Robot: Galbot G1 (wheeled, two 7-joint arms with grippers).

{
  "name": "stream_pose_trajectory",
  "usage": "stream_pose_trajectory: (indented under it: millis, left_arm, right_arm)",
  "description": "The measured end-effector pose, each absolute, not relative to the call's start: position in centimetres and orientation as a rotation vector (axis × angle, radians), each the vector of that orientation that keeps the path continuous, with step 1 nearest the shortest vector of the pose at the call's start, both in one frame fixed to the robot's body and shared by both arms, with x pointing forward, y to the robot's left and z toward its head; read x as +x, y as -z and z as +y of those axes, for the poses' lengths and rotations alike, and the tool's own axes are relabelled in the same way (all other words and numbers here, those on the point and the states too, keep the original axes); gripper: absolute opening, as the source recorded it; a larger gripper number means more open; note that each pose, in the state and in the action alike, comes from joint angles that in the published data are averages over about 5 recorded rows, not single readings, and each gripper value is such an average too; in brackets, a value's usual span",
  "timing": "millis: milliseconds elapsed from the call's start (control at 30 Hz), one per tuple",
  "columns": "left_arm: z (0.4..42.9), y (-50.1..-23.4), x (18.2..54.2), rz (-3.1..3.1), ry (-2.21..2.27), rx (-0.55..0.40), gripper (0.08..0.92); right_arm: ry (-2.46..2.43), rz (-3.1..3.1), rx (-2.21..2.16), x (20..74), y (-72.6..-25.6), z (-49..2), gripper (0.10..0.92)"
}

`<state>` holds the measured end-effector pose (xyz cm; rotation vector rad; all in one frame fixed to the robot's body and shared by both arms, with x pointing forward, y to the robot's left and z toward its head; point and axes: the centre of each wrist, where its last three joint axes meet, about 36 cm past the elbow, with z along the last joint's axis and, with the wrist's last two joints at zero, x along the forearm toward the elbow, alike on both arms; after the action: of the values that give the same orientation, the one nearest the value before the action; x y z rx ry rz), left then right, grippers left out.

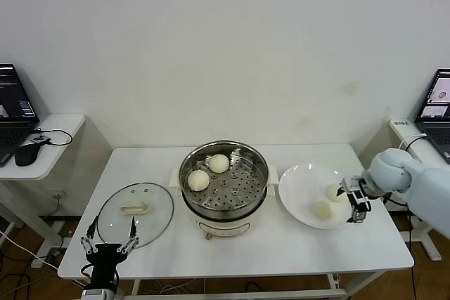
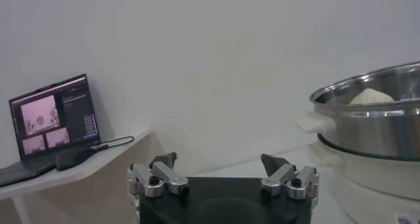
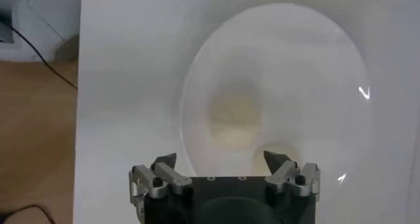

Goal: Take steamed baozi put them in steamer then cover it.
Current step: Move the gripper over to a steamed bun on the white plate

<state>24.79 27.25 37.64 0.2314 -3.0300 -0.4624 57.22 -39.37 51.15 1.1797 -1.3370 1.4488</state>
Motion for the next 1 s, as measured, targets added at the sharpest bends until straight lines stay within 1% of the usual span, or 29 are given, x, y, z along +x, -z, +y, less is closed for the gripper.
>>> stream_pose_trajectory:
  millis: [367,633,1000]
  left_arm:
    - [27.5,-37.4,24.9,-3.024,0.47,0.239,0.823]
    - [27.6,-37.2,25.1,-3.022,0.466,0.241,0.823]
    - [27.6,-37.0,25.1,-3.021,0.46,0.244,0.823]
  right_arm:
    - [-1.422,-1.369,1.177,58.7,-47.8,-38.7,0.823]
    - [-1.401,-1.381,1.18,59.6,-46.3,-37.6,0.816]
    - [-1.372,-1.385,1.154,60.2,-45.6,-37.3,0.67]
